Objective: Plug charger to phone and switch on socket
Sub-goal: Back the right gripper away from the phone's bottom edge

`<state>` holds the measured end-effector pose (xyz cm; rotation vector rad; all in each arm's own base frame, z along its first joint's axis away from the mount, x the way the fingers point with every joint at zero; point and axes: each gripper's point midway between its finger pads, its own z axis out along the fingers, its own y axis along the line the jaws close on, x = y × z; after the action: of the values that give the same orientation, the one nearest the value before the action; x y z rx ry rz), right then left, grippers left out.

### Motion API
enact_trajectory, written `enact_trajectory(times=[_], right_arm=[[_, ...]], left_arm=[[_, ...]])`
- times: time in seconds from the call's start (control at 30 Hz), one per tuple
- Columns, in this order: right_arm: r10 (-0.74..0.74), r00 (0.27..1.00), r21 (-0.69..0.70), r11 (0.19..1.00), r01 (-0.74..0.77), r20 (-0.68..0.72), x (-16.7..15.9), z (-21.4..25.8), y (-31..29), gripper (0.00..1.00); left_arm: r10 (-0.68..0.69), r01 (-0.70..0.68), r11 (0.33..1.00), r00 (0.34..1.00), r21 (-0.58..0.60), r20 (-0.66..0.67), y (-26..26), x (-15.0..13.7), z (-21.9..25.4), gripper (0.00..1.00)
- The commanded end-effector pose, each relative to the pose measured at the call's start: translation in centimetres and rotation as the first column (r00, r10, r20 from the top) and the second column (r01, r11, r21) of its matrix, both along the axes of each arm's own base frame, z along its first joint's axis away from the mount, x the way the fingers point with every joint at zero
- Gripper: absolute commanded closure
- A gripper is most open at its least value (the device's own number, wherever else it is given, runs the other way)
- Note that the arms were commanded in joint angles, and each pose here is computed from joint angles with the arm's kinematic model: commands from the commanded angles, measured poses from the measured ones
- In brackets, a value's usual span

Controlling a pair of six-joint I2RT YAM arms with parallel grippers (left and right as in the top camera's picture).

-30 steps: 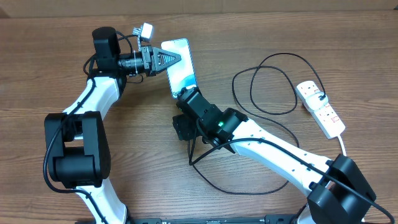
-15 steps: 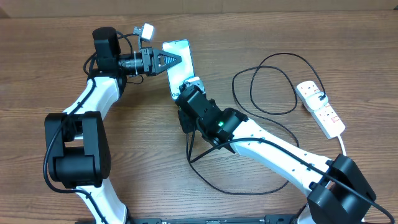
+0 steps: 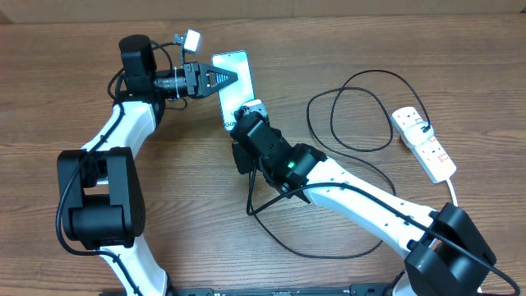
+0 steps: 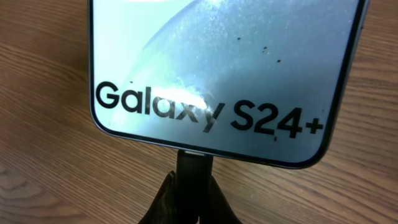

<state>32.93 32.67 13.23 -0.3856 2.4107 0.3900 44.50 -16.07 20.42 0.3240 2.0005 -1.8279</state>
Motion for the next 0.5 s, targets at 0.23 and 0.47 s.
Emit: enact_trajectory(times=[0.23, 0.47], right_arm=[[-0.059, 0.985, 0.137, 0.99, 0.036, 0.162, 3.1, 5.9, 1.4, 0.96], [-0.064, 0.986, 0.199, 0.98, 0.032, 0.156, 3.6, 7.4, 1.5, 0.96]], left_arm=[[-0.152, 0.156, 0.986, 0.986, -0.053, 0.068, -1.2, -2.9, 0.6, 0.96], [-0.151, 0.153, 0.986, 0.988, -0.058, 0.035, -1.2, -3.4, -0.2, 0.96]])
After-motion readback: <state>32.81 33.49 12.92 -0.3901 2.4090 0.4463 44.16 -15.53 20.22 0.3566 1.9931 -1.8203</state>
